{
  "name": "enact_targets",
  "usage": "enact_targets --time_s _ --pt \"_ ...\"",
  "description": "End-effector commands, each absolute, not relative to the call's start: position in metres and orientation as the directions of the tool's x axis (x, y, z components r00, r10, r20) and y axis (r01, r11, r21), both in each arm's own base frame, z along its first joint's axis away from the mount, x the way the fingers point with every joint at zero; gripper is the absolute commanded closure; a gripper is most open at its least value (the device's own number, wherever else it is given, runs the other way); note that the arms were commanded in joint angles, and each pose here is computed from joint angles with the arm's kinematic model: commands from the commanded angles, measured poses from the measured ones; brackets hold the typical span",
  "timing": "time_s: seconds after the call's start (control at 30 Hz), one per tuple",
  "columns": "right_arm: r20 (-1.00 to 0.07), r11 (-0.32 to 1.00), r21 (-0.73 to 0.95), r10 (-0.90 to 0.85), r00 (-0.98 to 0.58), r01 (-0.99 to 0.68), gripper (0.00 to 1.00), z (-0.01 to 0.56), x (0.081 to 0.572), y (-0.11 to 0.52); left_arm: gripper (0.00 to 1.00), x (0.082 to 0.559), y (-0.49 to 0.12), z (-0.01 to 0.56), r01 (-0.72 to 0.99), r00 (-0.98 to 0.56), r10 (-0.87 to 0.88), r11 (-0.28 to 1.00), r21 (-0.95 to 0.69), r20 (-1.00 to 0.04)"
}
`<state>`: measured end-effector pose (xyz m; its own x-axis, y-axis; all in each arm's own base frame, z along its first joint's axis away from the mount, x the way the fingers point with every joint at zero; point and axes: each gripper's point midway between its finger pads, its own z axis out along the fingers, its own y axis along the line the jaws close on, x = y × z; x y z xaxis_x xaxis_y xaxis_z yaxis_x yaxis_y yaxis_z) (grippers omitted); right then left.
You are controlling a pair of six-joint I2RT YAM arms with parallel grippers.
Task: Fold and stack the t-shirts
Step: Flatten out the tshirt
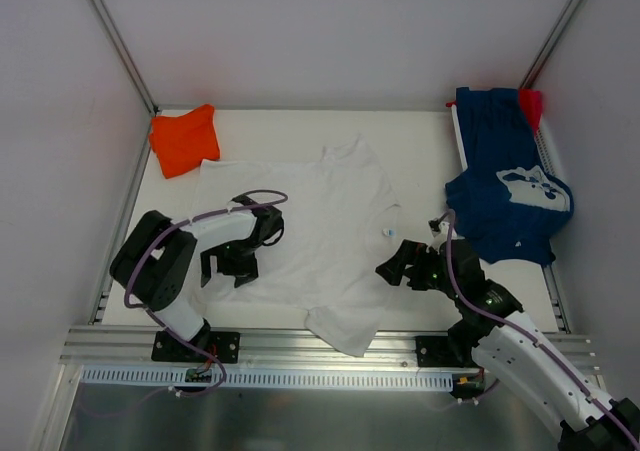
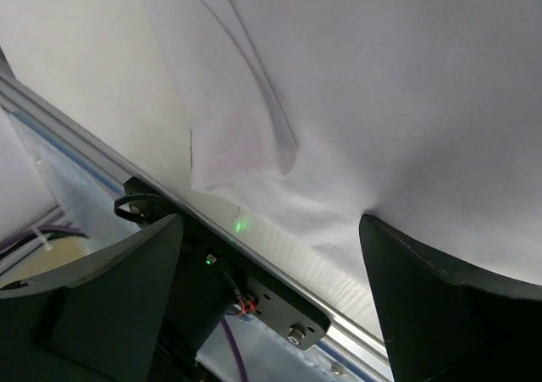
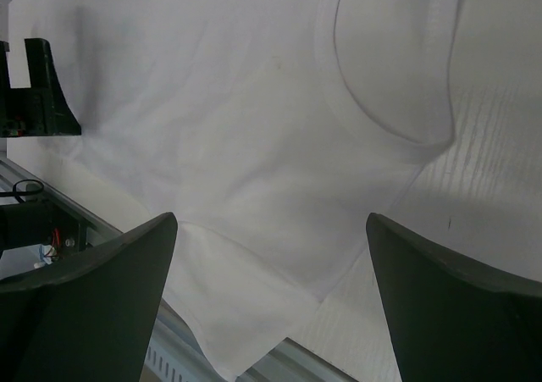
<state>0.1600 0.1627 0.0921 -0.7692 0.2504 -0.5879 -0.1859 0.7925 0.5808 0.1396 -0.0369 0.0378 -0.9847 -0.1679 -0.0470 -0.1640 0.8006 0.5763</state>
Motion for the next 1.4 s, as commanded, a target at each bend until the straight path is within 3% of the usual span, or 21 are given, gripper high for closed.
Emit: enact_targets --time_s 0.0,0.13,0.33,0.53,0.7,0.83,0.87,0.93,1.37 --pt "-0.599 0.777 0.592 0.248 -0.762 -0.213 0.01 0.095 0.161 0.166 0.14 0.156 -0.038 0.052 -0.294 -0.953 -0.212 0.819 0.493 -0.216" --pt "-0.589 0.779 0.592 0.247 -0.769 -0.204 0.01 0.091 0.160 0.166 0.16 0.159 -0.031 0.063 -0.333 -0.933 -0.219 0.824 0.457 -0.286" --pt "-0.591 0.785 0.588 0.251 -0.767 -0.196 0.01 0.087 0.159 0.164 0.19 0.152 -0.021 0.062 -0.325 -0.943 -0.228 0.794 0.514 -0.243" --pt "-0.602 0.792 0.576 0.245 -0.760 -0.201 0.01 0.087 0.159 0.161 0.14 0.145 -0.020 0.058 -0.345 -0.938 -0.271 0.779 0.523 -0.216" --pt "-0.618 0.799 0.560 0.227 -0.752 -0.220 0.00 0.088 0.161 0.161 0.09 0.143 -0.013 0.053 -0.446 -0.895 -0.361 0.751 0.486 -0.263" --pt "-0.631 0.800 0.552 0.216 -0.745 -0.235 0.01 0.089 0.163 0.161 0.06 0.145 -0.015 0.047 -0.563 -0.819 -0.468 0.771 0.300 -0.333" --pt "-0.632 0.799 0.552 0.214 -0.745 -0.239 0.01 0.088 0.163 0.162 0.06 0.140 -0.028 0.040 -0.582 -0.805 -0.523 0.788 0.202 -0.279" --pt "-0.633 0.794 0.556 0.216 -0.743 -0.243 0.01 0.088 0.164 0.163 0.08 0.151 -0.028 0.037 -0.622 -0.746 -0.567 0.781 0.062 -0.349" --pt "-0.626 0.794 0.561 0.220 -0.748 -0.236 0.01 0.085 0.166 0.164 0.10 0.147 -0.022 0.032 -0.626 -0.756 -0.557 0.768 0.133 -0.343"
